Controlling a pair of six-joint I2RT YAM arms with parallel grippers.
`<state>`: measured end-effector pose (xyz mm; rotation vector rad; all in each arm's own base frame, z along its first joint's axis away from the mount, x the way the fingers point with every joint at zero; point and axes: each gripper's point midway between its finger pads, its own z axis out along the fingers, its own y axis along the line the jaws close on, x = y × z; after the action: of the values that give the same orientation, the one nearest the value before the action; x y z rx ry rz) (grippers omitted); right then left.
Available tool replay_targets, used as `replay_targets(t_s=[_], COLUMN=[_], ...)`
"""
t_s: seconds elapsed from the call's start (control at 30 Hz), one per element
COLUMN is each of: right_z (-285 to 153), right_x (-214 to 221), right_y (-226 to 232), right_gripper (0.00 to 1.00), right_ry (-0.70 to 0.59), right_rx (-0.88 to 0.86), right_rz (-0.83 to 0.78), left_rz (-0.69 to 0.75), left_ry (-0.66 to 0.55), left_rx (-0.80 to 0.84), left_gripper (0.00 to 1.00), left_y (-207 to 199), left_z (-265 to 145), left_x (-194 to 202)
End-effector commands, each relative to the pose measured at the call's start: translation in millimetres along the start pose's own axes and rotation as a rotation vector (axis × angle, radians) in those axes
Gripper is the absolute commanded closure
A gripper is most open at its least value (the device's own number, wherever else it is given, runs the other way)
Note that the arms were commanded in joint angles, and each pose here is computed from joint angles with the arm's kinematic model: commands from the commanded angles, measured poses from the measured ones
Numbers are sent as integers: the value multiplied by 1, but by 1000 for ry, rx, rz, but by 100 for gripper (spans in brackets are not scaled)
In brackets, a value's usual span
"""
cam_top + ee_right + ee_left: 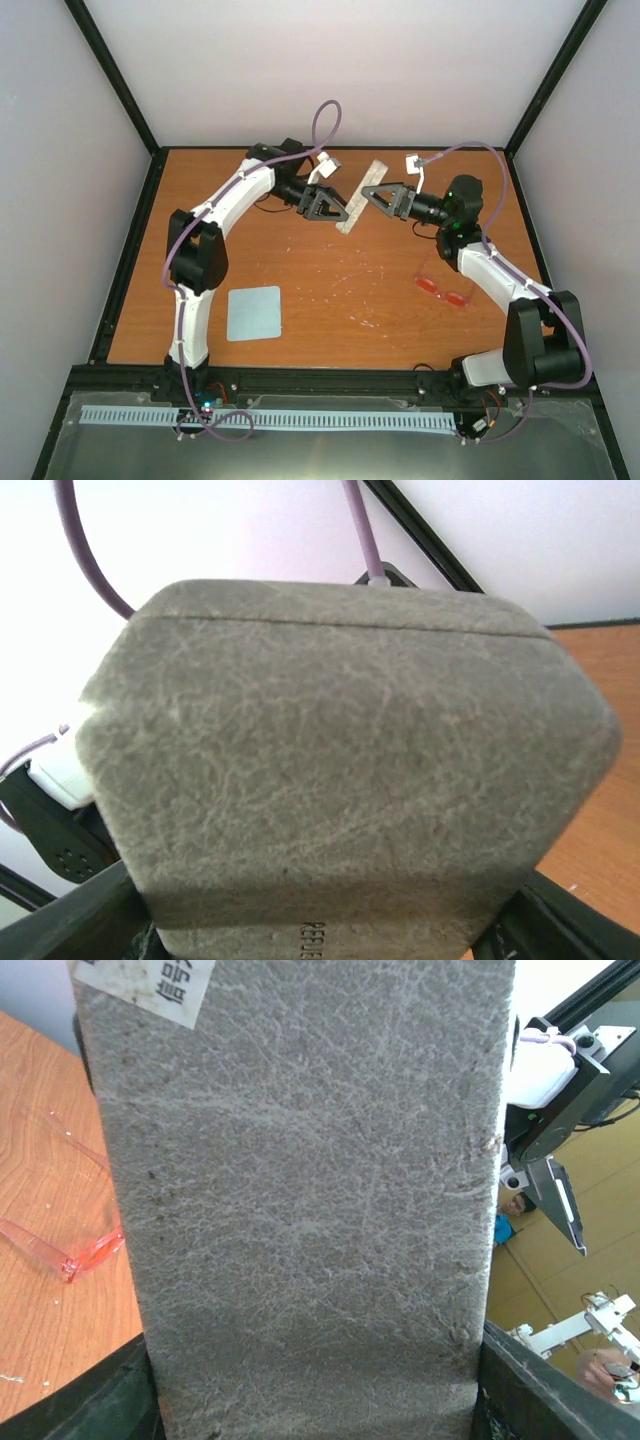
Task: Organize the sunglasses
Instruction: Open the sunglasses case.
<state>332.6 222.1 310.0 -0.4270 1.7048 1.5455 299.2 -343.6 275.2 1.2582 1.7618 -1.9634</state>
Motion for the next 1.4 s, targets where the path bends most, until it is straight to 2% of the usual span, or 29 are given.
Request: replay_targets(t_s=[0.0,0.07,0.1,0.13,0.2,0.23,0.37,0.63,0.8,1.17,1.37], right_z=[7,8,8,7,6,5,2,2,0,-8,-10], right_x=[-9,-7,-7,-6,-4,-3,0,1,8,20,24], right_y=[13,13,13,13,12,12,12,18,28,44,47], right_gripper=[36,62,71,77,80,81,82,83,88,90,90], right_ry=[3,7,8,10,20,23,29,52,96,182,198], right_rx=[-53,-54,-53,-50,-31,-18,11,-12,-45,-56,-51], right_rz=[-44,-38,-39,-41,-44,-57,-56,-45,-36,-35,-28], left_rz=[91,91,87,87,100,111,160,171,183,132,147], left_ry=[-9,-6,4,22,61,81,117,123,150,160,164], left_rx=[43,41,26,1,-57,-91,-191,-255,-319,-394,-442], left_gripper=[73,71,61,43,6,1,0,0,1,0,1], left_y=[-29,-28,-25,-22,-14,-10,-1,16,32,63,72], left_z=[7,8,8,8,7,6,2,0,-7,-38,-49], left_x=[-11,-11,-10,-8,-6,-5,-9,-14,-8,14,13])
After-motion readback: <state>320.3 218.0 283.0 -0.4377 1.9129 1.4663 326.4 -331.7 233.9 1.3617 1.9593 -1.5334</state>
